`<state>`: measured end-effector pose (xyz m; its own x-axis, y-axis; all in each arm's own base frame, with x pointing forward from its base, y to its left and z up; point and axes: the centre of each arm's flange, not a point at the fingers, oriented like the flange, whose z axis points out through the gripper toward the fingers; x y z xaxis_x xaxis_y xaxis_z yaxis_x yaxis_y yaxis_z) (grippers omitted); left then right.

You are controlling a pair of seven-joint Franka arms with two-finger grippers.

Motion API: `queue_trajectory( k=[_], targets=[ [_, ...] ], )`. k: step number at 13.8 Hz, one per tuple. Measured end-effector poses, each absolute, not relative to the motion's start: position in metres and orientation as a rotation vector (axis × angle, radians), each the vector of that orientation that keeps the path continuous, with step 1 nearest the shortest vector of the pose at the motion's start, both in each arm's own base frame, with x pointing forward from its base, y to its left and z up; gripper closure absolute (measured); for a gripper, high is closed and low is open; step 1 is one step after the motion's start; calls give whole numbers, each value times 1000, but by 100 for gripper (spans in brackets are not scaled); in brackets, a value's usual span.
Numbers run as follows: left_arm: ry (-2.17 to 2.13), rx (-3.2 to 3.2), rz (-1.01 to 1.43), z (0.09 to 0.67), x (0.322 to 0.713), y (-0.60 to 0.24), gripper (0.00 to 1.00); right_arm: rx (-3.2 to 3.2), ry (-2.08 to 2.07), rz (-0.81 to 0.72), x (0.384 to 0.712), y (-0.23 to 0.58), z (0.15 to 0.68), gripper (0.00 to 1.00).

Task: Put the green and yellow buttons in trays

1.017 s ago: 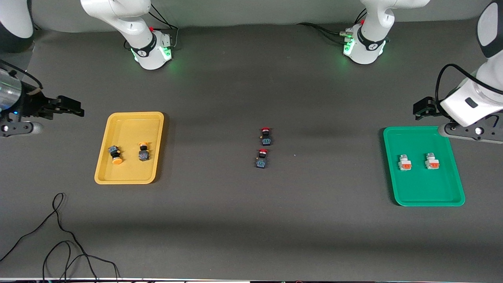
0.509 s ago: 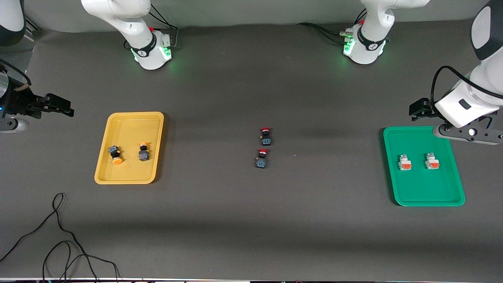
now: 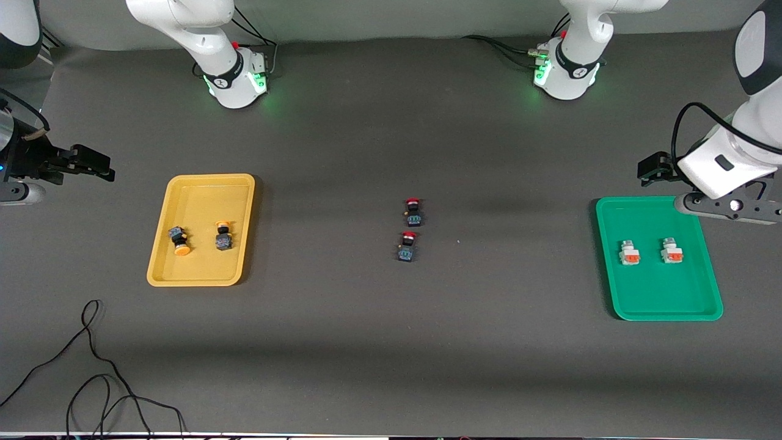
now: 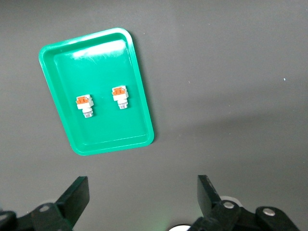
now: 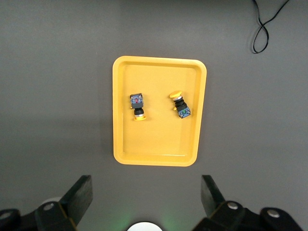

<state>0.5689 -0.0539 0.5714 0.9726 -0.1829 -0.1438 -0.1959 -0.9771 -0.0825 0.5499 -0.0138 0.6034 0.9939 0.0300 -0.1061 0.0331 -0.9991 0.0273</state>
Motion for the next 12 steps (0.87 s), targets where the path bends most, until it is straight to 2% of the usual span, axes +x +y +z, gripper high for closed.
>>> queue_trajectory(
  k=[12],
  targets=[
    [288,-3024,211,571,569,-53,0,3121,-8,-163,550,-15,604,0]
  ],
)
